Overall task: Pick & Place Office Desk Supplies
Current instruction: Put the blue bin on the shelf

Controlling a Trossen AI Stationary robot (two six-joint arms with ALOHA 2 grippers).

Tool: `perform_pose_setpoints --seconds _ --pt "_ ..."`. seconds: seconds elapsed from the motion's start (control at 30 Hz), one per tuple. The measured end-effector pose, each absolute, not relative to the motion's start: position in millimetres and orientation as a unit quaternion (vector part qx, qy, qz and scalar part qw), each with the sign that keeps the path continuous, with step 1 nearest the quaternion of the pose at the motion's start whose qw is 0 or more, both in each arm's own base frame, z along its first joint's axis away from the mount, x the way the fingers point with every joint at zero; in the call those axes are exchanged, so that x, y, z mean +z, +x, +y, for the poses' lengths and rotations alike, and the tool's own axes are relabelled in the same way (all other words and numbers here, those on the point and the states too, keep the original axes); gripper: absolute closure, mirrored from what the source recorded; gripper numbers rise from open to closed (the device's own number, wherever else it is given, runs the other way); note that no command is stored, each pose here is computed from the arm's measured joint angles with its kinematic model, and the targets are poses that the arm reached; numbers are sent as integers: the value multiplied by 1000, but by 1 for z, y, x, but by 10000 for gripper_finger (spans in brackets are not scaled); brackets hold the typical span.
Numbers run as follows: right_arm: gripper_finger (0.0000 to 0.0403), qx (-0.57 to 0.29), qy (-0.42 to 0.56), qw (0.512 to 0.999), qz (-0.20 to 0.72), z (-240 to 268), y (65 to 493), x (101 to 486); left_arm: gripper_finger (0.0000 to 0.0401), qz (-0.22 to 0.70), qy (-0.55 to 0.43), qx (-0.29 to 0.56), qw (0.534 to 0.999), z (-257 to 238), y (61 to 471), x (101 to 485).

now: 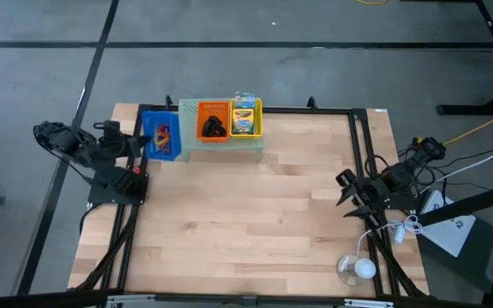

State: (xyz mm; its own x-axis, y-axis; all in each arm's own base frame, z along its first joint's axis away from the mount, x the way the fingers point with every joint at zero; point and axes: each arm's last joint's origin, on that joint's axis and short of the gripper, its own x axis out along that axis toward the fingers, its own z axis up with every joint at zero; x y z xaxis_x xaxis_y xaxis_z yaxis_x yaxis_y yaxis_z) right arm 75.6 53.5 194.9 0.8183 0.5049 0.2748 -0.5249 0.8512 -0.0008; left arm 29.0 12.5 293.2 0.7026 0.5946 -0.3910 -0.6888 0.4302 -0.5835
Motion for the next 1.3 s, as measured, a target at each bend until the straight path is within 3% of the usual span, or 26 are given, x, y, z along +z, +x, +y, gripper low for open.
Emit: perform_pose_setpoints --seconds 0.17,0.43,0.63,0.87,1.03,1.3 --pt "240 269 33 953 -134 53 76 195 397 81 -413 417 806 14 25 280" --pt "240 270 50 953 -131 53 76 195 397 88 -449 410 789 11 31 274" --pt "240 272 59 952 -128 53 76 195 397 96 -445 346 821 1 49 284" --pt "241 273 74 950 -130 53 75 196 397 131 -365 203 899 -30 106 304" --pt "241 273 82 948 -141 53 75 199 398 250 -292 98 918 -59 151 287" --pt "241 277 103 946 -135 53 75 199 398 487 -189 18 853 -100 193 220"
